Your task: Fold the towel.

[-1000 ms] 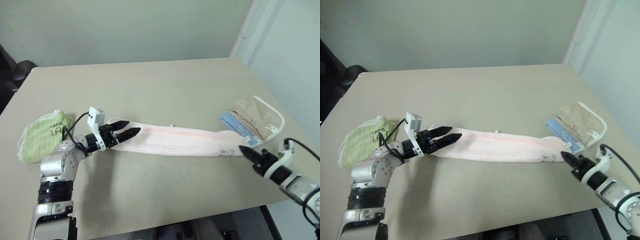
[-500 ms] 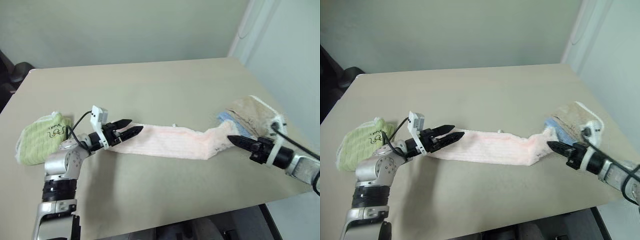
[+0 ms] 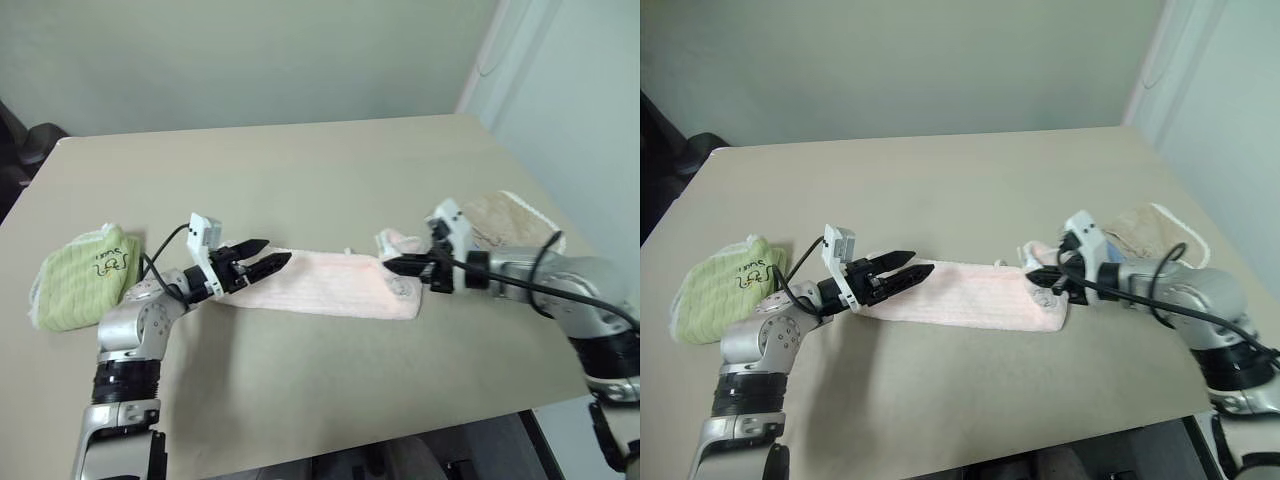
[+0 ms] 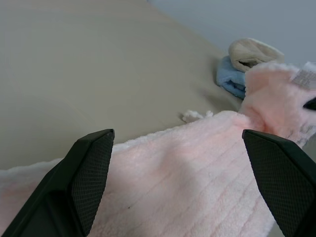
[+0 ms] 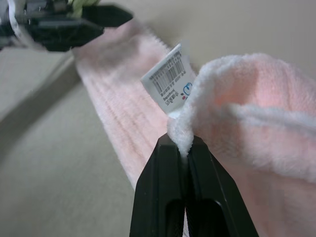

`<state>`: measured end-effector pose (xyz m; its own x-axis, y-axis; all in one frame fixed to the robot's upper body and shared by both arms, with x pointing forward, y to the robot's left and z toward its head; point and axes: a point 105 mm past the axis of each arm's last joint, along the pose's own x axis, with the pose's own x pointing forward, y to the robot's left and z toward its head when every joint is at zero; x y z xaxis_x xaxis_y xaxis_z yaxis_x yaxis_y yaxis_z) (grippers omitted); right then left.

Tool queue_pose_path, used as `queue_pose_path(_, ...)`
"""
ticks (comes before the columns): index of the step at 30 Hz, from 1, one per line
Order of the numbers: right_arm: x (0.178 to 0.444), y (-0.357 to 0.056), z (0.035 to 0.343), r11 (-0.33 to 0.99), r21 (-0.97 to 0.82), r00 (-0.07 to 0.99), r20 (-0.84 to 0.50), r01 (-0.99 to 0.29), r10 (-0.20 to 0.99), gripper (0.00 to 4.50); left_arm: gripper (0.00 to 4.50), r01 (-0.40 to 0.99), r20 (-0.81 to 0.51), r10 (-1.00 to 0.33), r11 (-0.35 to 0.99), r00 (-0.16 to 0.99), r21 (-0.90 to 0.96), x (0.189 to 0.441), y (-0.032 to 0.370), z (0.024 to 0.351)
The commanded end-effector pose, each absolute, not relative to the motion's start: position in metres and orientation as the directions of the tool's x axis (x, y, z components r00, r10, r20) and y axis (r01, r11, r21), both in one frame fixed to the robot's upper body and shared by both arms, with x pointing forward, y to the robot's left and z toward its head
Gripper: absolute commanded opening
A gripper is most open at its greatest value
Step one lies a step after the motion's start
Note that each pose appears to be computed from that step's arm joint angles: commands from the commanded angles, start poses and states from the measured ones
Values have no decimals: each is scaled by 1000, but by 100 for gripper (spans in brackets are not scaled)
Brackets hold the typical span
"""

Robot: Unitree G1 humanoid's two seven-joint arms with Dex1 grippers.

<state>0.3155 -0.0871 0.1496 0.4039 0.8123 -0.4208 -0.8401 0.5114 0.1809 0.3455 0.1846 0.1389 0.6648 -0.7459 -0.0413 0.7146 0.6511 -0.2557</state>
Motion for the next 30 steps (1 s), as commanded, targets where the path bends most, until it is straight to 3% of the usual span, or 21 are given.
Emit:
queue_pose_path(1, 322, -77, 135, 496, 151, 378, -471, -855, 797, 2, 450, 723, 2, -740, 656, 672, -218, 346, 183, 150)
queue_pose_path(4, 322, -70, 126, 479, 169, 348, -490, -862, 799, 2, 450, 715, 4, -732, 664, 681, -220, 344, 185, 149)
queue_pose_path(7, 320, -68, 123, 465, 170, 333, -493, -869, 804, 74, 450, 707, 3, -725, 671, 689, -222, 341, 189, 148)
queue_pose_path(11, 324, -68, 125, 471, 181, 340, -481, -864, 808, 212, 450, 701, 2, -719, 677, 695, -224, 339, 190, 146)
queue_pose_path(17, 318, -66, 161, 407, 173, 331, -347, -897, 878, 429, 450, 702, 14, -719, 674, 695, -230, 340, 190, 147)
queue_pose_path(21, 301, -70, 191, 329, 144, 289, -246, -933, 925, 429, 450, 681, 65, -691, 685, 720, -259, 342, 201, 159)
queue_pose_path(24, 304, -80, 199, 374, 75, 351, -218, -924, 911, 429, 450, 665, 71, -674, 698, 735, -266, 343, 208, 161)
queue_pose_path(27, 331, -100, 193, 535, -37, 528, -229, -844, 818, 371, 450, 660, 63, -671, 701, 739, -269, 342, 210, 159)
queue_pose_path(30, 336, -103, 176, 555, -60, 550, -255, -830, 796, 269, 450, 661, 58, -674, 698, 736, -273, 342, 206, 157)
